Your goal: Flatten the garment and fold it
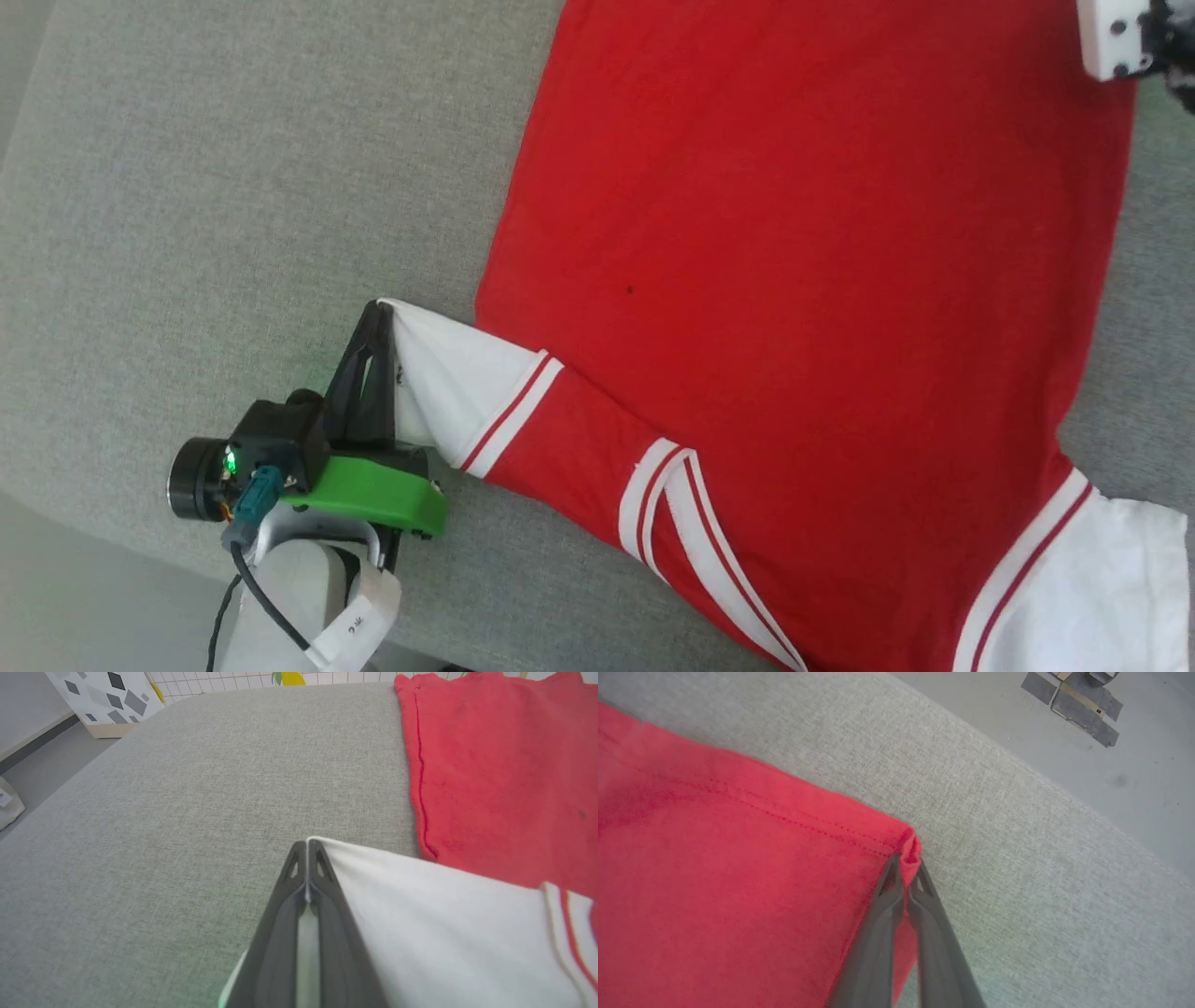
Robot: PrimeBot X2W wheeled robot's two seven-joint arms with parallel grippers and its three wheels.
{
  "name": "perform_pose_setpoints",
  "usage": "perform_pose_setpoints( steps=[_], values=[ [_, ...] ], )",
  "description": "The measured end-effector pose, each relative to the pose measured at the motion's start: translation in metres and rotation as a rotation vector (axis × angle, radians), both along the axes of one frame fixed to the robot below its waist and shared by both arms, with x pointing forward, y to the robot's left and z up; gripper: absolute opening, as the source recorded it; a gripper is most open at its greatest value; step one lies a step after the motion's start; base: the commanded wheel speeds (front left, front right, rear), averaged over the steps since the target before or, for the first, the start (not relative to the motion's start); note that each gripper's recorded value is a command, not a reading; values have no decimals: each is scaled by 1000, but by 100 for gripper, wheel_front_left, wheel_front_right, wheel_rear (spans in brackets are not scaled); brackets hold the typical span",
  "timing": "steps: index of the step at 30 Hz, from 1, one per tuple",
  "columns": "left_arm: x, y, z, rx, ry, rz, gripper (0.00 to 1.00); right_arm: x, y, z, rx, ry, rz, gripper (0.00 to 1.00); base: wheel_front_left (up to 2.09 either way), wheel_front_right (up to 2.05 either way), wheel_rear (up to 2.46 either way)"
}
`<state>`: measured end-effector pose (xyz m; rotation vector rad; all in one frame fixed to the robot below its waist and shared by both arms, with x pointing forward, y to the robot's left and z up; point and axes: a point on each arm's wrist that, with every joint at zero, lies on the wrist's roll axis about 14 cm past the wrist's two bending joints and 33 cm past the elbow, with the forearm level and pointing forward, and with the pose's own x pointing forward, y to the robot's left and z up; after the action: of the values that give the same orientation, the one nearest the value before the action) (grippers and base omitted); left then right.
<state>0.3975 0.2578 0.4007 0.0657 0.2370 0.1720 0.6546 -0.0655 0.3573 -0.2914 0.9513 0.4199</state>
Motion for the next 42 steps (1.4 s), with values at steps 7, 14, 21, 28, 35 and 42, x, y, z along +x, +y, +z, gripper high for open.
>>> perform_pose_setpoints(
  steps=[7,14,21,28,35,42],
  values=[
    [-8,5,11,-1,-27,22,0,-10,6,28,48,-105,34,0,0,0,0],
    [-28,7,20,-15,-44,43,0,-29,1,85,88,-316,138,0,0,0,0],
    [-42,5,27,-20,-59,40,0,-64,-40,107,94,-385,148,0,0,0,0],
    [-44,-5,36,-33,-89,11,0,-107,-88,110,90,-405,103,0,0,0,0],
    [-55,-9,39,-41,-99,0,0,-179,-129,81,82,-329,55,0,0,0,0],
    [-61,-16,42,-40,-108,-30,0,-258,-173,62,61,-230,-49,0,0,0,0]
  ],
)
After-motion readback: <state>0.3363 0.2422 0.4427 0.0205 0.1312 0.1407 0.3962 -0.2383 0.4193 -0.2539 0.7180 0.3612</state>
